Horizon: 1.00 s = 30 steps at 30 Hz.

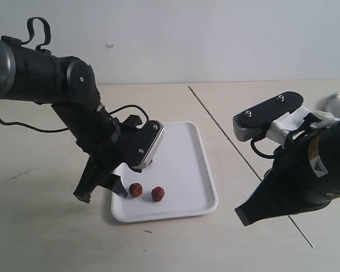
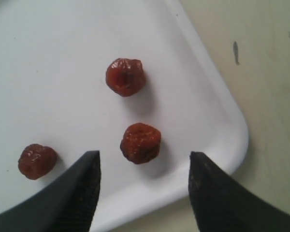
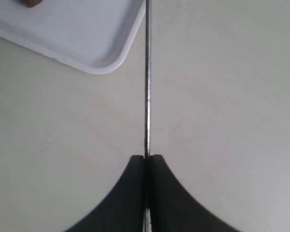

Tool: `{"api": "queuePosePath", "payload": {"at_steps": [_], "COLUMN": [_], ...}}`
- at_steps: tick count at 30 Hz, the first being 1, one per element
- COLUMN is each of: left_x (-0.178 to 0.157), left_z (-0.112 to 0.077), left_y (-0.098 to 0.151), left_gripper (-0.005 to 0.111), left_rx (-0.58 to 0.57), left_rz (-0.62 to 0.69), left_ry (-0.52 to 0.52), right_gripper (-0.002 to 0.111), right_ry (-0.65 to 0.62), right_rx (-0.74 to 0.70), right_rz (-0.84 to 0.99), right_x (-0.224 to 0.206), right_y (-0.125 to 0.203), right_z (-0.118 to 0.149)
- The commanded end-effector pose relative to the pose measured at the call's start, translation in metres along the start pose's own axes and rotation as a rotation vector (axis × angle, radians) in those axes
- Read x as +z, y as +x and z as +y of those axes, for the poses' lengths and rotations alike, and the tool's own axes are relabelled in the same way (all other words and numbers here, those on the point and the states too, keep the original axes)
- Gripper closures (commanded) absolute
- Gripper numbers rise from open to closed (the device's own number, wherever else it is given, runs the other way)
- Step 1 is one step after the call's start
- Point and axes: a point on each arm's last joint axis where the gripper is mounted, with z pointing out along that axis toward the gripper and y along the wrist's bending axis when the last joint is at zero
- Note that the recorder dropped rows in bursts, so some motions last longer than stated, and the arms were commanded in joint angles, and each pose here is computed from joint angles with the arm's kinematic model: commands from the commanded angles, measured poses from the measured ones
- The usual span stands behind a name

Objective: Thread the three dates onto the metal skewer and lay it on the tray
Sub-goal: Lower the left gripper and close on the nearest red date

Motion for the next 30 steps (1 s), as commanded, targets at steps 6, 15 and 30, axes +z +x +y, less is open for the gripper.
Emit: {"api": "queuePosePath", "payload": {"at_steps": [6, 15, 30], "left_x": [0.013, 0.027, 0.049], "left_z": [0.004, 0.005, 0.004], "left_y": [0.002, 0.006, 0.01], "left_gripper": [0.053, 0.053, 0.053], "left_rx": [-0.037, -0.05, -0.073], "left_rz": [0.003, 0.008, 0.002], "left_ry": [-0.024, -0.026, -0.004], "right_gripper": [0.108, 0.108, 0.108], "right_ry": [-0.001, -0.001, 0.001], "right_rx": [-0.019, -0.019, -0.024], "right_rz": [-0.005, -0.005, -0.006], "right_x": [0.001, 0.001, 0.001], "right_y": [0.0, 0.0, 0.0], "right_z": [0.001, 0.001, 0.001]}}
